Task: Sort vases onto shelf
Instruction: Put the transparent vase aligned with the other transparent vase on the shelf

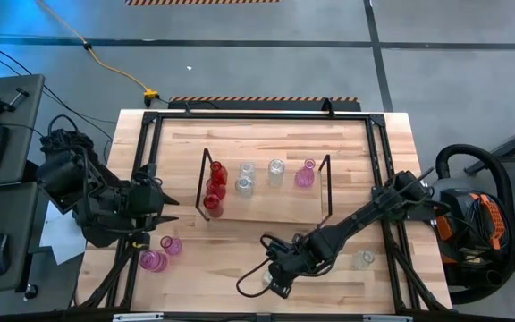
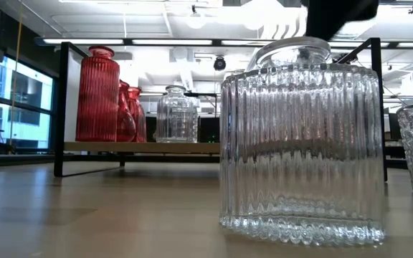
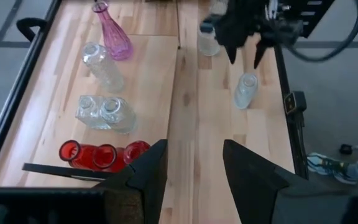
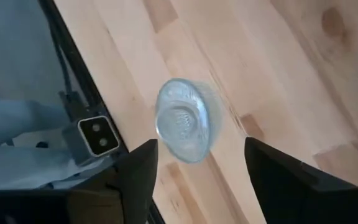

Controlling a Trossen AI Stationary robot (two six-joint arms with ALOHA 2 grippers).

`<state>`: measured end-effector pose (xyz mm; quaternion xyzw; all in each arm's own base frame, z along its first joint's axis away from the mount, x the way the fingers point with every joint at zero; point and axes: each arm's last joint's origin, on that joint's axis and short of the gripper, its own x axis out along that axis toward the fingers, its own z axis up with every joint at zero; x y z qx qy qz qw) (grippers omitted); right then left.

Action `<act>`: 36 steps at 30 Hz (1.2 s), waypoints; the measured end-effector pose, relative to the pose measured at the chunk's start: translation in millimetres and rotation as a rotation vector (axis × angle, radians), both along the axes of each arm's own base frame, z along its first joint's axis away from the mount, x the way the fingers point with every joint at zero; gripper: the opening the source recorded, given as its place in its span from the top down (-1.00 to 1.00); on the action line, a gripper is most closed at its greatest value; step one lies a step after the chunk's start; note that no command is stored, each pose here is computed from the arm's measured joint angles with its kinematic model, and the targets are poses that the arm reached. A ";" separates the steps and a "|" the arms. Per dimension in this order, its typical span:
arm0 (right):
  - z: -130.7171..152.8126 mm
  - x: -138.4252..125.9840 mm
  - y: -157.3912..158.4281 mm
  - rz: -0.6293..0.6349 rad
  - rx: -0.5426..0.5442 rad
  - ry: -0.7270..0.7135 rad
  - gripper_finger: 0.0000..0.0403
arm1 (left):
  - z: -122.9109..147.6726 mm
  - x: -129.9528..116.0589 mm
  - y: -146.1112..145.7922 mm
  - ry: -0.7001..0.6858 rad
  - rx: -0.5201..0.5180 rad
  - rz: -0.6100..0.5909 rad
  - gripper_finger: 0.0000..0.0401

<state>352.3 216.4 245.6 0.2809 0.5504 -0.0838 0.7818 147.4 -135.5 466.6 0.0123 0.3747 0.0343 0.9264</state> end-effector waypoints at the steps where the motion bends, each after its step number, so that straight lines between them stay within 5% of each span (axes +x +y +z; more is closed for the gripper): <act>1: -5.3 0.6 -1.0 -0.010 0.006 -0.002 -0.10 | 0.1 0.0 0.1 -0.002 0.002 0.002 0.27; 28: -53.7 11.3 -0.7 -0.066 0.094 -0.006 -0.03 | 0.2 -0.1 0.3 -0.002 0.011 -0.008 0.27; 32: -53.6 13.2 -3.7 -0.063 0.100 -0.003 0.14 | 0.2 -0.1 0.3 0.000 0.022 -0.018 0.27; 36: -52.9 13.4 -3.6 -0.035 0.097 -0.008 0.53 | 0.2 -0.1 0.3 0.000 0.026 -0.022 0.27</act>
